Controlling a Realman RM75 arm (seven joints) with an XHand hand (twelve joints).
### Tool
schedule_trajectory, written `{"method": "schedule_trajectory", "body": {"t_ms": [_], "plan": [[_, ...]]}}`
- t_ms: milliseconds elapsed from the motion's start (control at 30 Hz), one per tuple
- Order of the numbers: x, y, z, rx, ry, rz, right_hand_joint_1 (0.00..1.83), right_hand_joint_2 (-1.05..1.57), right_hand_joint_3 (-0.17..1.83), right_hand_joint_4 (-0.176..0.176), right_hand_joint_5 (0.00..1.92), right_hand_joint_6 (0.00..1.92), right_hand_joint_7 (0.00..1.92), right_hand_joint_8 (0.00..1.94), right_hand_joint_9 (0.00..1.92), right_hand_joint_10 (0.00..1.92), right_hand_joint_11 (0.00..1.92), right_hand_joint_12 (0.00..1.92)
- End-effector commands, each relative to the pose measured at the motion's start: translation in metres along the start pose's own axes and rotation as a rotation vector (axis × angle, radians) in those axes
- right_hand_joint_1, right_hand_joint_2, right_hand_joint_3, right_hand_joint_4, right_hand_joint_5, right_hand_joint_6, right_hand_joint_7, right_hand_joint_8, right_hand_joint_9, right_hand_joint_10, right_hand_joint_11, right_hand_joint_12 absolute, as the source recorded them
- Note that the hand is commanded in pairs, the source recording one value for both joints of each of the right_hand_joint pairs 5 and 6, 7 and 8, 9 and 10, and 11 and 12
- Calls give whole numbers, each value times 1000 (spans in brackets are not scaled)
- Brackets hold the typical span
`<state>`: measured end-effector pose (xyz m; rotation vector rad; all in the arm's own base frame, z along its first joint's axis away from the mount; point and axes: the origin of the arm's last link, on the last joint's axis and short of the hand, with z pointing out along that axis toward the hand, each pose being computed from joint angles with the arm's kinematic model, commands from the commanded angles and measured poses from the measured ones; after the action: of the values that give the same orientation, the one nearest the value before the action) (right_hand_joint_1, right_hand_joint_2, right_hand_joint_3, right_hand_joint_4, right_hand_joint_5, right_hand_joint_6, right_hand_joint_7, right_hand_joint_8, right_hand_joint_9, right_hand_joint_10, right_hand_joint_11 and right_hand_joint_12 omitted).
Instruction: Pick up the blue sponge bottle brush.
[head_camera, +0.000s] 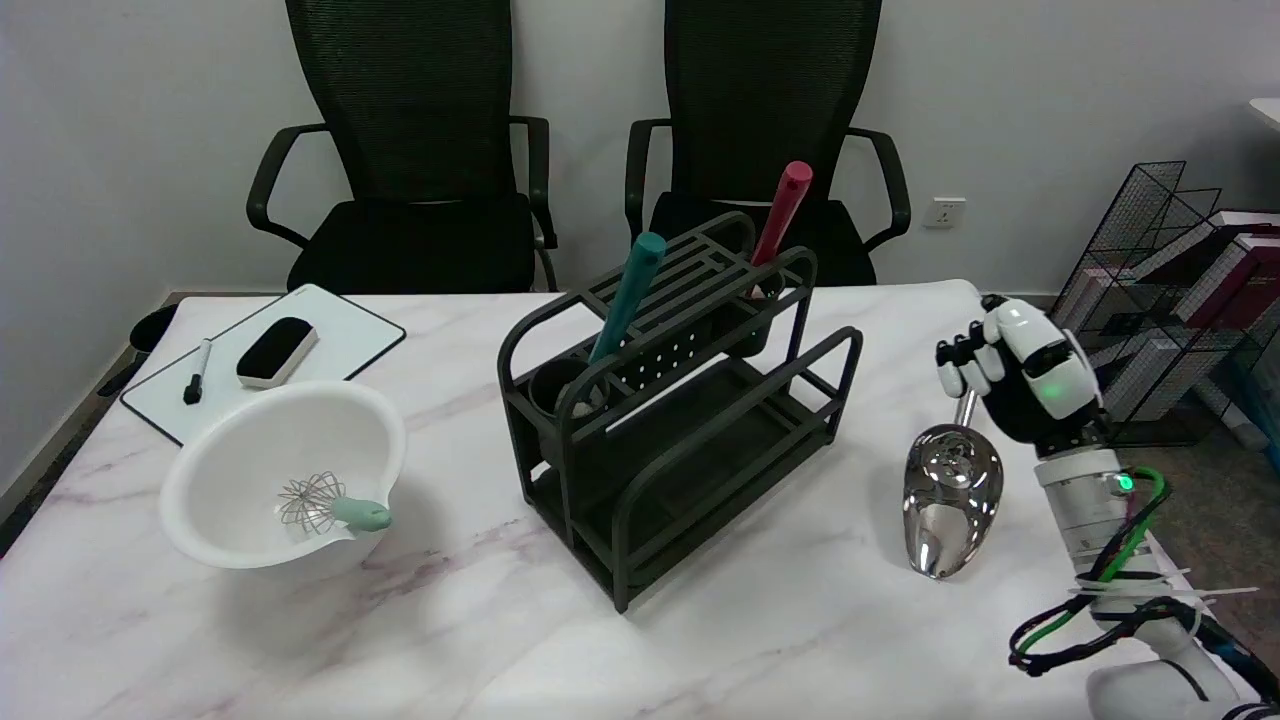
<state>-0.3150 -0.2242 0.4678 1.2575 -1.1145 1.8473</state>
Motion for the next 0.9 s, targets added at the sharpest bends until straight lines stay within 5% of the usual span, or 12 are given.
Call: {"method": "schedule_trajectory", "body": {"t_ms": [33,700,900], "plan": [[-79,24,-37,-53,-153,291,954,954,907,0,1270,1270,1638,1638,1674,1674,1530,1530],[-141,20,12,-30,-329,368,969,817,956,0,1236,1236,1609,1609,1606,1606,1446,1446],[-151,11,43,-23,-368,307,982,682,930,0,1139,1139,1499,1499,1402,1402,1117,1117]]}}
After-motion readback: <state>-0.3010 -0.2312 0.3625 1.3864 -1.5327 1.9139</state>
